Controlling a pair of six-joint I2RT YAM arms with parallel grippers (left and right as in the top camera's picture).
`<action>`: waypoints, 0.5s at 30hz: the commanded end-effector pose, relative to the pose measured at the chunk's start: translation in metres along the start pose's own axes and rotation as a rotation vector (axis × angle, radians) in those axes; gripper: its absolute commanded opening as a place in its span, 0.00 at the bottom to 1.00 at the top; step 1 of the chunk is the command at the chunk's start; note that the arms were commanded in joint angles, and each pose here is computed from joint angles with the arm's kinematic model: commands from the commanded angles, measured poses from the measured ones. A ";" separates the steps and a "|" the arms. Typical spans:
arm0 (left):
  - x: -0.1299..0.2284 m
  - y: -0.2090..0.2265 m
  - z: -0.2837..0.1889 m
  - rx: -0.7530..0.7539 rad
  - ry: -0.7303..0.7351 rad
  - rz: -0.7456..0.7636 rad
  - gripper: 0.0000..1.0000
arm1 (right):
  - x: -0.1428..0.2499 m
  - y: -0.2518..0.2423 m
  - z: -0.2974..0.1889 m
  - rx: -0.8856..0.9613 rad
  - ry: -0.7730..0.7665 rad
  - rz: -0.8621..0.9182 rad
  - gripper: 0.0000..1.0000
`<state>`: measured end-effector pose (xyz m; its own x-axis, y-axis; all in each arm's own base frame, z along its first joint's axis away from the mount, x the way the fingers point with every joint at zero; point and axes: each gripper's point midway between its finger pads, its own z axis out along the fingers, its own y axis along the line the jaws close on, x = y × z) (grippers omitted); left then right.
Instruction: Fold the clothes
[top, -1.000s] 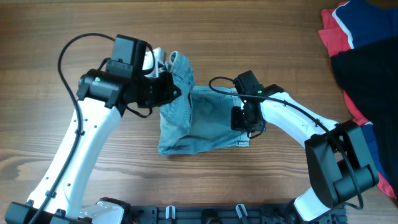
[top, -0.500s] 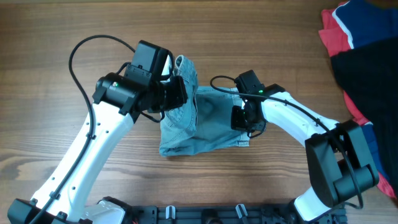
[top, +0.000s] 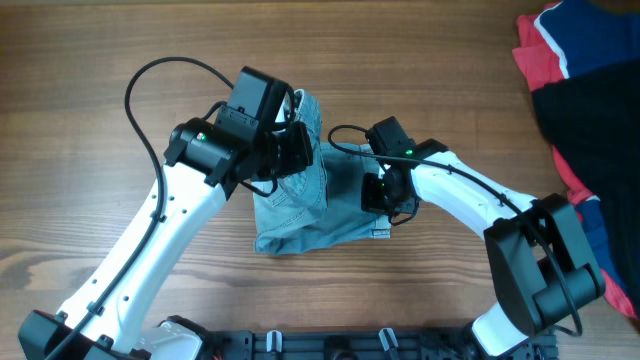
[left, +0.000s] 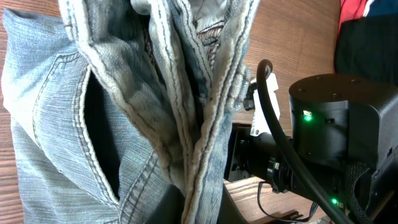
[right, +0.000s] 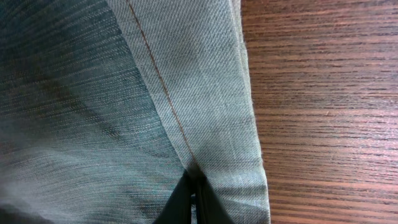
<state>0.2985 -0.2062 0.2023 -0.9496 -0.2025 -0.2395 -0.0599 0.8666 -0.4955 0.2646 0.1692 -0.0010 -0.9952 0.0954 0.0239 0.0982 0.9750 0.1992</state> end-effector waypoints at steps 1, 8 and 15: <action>-0.003 -0.013 -0.006 0.039 -0.009 -0.003 0.14 | 0.037 -0.006 0.030 0.014 0.151 0.009 0.04; -0.003 -0.012 -0.005 0.038 -0.007 -0.003 0.38 | 0.038 -0.006 0.030 0.014 0.152 0.008 0.04; -0.003 -0.012 -0.005 0.037 -0.006 -0.003 0.40 | 0.039 -0.012 0.029 0.043 0.153 0.009 0.04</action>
<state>0.2986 -0.2080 0.2041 -0.9493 -0.2134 -0.2309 -0.0696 0.8587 -0.5077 0.2625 0.1726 -0.0010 -0.9952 0.0912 0.0362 0.0969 0.9718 0.2148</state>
